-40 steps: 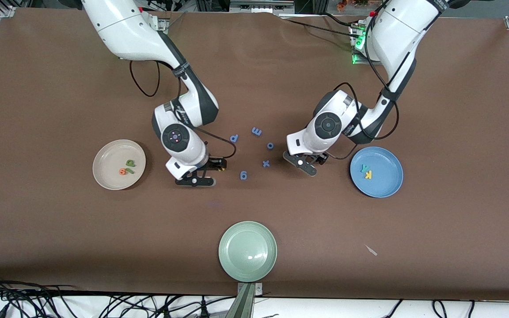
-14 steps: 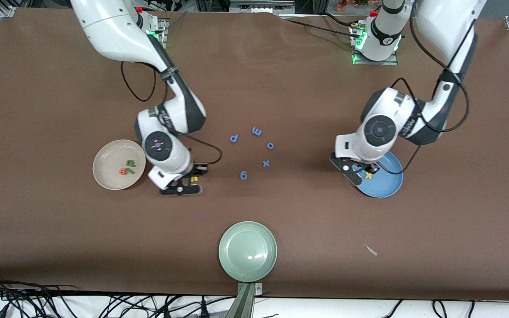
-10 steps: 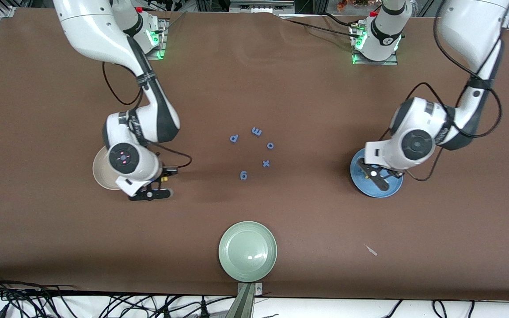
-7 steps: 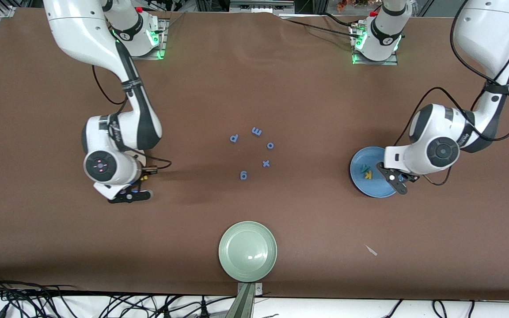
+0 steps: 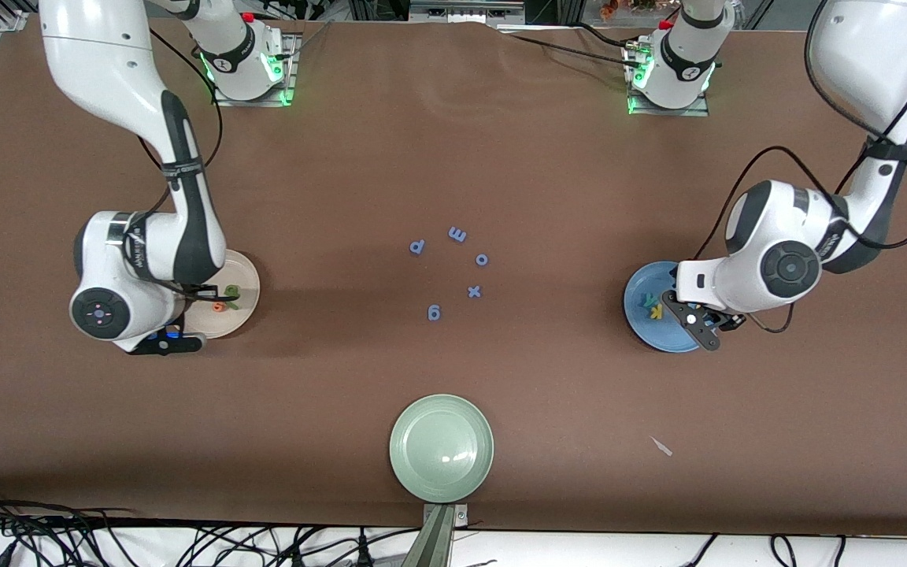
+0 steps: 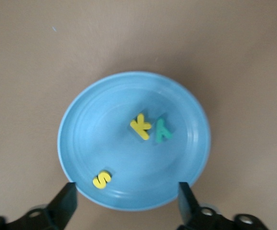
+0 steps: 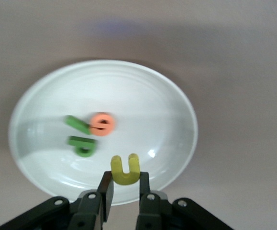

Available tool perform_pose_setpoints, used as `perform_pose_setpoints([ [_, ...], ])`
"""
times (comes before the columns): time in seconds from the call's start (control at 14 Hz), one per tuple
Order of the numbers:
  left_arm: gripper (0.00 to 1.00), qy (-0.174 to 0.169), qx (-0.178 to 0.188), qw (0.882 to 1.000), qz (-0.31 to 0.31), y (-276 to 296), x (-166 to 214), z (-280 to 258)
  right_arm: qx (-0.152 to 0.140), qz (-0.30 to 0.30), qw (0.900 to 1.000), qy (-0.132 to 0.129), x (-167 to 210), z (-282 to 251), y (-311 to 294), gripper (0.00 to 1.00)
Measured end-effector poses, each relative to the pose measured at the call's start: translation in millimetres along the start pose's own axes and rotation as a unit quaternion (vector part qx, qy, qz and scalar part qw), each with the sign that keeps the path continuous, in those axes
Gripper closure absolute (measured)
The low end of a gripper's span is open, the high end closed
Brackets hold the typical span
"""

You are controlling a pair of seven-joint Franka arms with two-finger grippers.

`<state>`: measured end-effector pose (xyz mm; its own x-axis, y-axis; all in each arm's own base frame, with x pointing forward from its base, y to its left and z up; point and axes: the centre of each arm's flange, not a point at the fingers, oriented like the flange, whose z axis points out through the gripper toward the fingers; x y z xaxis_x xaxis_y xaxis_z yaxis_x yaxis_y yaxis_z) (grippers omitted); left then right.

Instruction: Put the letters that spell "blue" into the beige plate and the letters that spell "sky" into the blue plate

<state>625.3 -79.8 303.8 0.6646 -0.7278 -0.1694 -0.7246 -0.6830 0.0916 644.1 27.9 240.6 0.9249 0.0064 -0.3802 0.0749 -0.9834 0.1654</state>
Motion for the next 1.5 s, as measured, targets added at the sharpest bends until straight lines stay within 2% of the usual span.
perform_pose_setpoints([
  [0.14, 0.00, 0.017, -0.001, 0.999, -0.039, 6, -2, -55, 0.004, 0.001, 1.000, -0.002, 0, 0, 4, 0.53],
  [0.43, 0.00, 0.008, 0.004, 0.992, -0.125, 36, -9, -152, 0.002, -0.021, 1.000, 0.007, -1, -39, -24, 0.15],
  [0.5, 0.00, 0.017, -0.007, 0.989, -0.145, 40, -12, -174, 0.006, -0.024, 1.000, 0.012, -2, -53, -30, 0.04],
  [0.57, 0.00, 0.032, -0.024, 0.985, -0.166, 40, -17, -192, 0.016, -0.026, 0.999, 0.015, -3, -65, -35, 0.00],
  [0.71, 0.00, 0.062, -0.046, 0.973, -0.217, 23, -44, -217, 0.037, -0.029, 0.999, 0.012, -8, -84, -44, 0.00],
  [0.86, 0.00, 0.089, -0.056, 0.962, -0.253, 8, -73, -238, 0.045, -0.033, 0.998, 0.006, -14, -100, -48, 0.00],
  [1.0, 0.00, 0.096, -0.043, 0.953, -0.285, 21, -88, -256, 0.048, -0.034, 0.998, 0.006, -25, -121, -51, 0.00],
  [1.07, 0.00, 0.095, -0.025, 0.948, -0.301, 32, -91, -262, 0.051, -0.035, 0.998, 0.009, -31, -131, -52, 0.00],
  [1.28, 0.00, 0.103, 0.004, 0.940, -0.326, 53, -104, -262, 0.055, -0.043, 0.997, 0.022, -46, -156, -58, 0.00],
  [1.5, 0.00, 0.106, 0.009, 0.934, -0.341, 48, -126, -258, 0.034, -0.051, 0.997, 0.040, -65, -178, -65, 0.00],
])
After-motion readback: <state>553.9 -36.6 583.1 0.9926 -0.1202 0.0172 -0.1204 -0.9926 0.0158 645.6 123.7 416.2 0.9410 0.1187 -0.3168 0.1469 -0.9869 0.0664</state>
